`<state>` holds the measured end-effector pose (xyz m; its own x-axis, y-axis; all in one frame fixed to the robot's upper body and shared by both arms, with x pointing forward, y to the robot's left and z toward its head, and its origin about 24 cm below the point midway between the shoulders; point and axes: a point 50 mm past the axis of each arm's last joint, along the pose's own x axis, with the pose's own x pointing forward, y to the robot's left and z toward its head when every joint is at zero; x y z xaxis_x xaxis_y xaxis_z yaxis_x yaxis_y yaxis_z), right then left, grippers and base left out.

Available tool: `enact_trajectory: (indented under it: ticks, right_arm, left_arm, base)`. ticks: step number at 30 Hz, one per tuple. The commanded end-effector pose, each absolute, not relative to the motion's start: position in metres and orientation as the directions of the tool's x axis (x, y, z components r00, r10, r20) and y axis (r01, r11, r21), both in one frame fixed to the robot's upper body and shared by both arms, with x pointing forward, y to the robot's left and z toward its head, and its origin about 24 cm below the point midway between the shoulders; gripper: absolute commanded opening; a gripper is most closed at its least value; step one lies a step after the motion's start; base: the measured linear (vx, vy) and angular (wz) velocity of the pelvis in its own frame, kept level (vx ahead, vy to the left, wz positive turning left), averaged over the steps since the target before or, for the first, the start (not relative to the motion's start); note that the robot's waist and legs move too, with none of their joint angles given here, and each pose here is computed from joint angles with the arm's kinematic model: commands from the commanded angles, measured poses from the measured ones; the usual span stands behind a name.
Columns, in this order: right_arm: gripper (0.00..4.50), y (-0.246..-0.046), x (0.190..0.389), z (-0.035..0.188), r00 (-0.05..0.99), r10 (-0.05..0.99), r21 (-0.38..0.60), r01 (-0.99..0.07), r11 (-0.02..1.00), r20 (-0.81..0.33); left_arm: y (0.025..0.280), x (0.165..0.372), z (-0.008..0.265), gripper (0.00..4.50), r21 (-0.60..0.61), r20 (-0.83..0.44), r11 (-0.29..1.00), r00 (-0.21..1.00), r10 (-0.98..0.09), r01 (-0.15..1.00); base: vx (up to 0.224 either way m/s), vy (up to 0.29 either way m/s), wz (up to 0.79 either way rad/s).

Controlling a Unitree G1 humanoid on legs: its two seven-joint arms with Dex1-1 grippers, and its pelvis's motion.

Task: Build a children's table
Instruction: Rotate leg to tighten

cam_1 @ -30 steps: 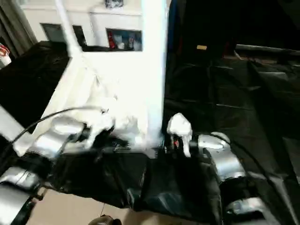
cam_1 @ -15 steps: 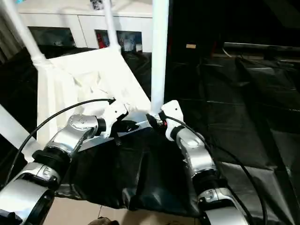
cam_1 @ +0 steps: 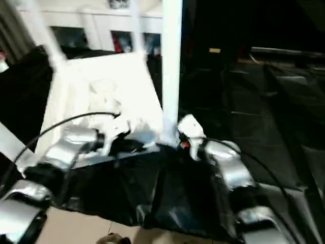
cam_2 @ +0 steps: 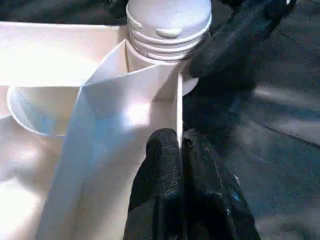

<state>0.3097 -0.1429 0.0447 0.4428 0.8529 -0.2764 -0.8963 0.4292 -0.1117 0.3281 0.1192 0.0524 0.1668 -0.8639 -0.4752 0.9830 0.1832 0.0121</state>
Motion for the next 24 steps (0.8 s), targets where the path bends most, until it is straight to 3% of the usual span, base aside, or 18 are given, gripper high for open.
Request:
enact_trajectory:
  ticks: [1,4,14,19,22,23,24]
  right_arm:
    - [3.85,-0.127,0.301,0.049,0.302,0.916,-0.107,-0.953,0.283,-0.265]
    - [3.85,-0.135,0.293,0.052,0.187,0.935,-0.085,-0.982,0.169,-0.302]
    - [2.98,-0.138,0.285,0.053,0.103,0.948,-0.032,-0.995,0.098,-0.302]
    - [2.74,-0.133,0.294,0.048,0.238,0.928,-0.041,-0.971,0.236,-0.288]
    - [2.70,-0.131,0.310,0.039,0.431,0.845,-0.063,-0.899,0.434,-0.316]
    - [2.69,-0.131,0.310,0.039,0.431,0.845,-0.063,-0.899,0.434,-0.316]
    - [2.69,-0.128,0.319,0.034,0.540,0.779,-0.070,-0.833,0.548,-0.319]
  left_arm:
    - [0.110,0.330,0.064,0.00,0.050,-0.445,0.120,0.130,-0.886,0.992]
    - [0.118,0.328,0.065,0.00,0.020,-0.460,0.077,0.078,-0.885,0.997]
    - [0.122,0.326,0.068,0.00,-0.013,-0.458,0.036,0.027,-0.889,0.999]
    - [0.115,0.333,0.068,0.00,0.018,-0.431,0.138,0.132,-0.892,0.990]
    - [0.109,0.343,0.070,0.00,0.047,-0.412,0.258,0.254,-0.875,0.965]
    - [0.109,0.343,0.070,0.00,0.047,-0.412,0.258,0.254,-0.875,0.965]
    - [0.103,0.347,0.070,0.00,0.066,-0.407,0.314,0.313,-0.858,0.947]
  base:
    - [0.000,0.000,0.00]
    - [0.000,0.000,0.00]
    - [0.000,0.000,0.00]
    - [0.000,0.000,0.00]
    - [0.000,0.000,0.00]
    - [0.000,0.000,0.00]
    - [0.000,0.000,0.00]
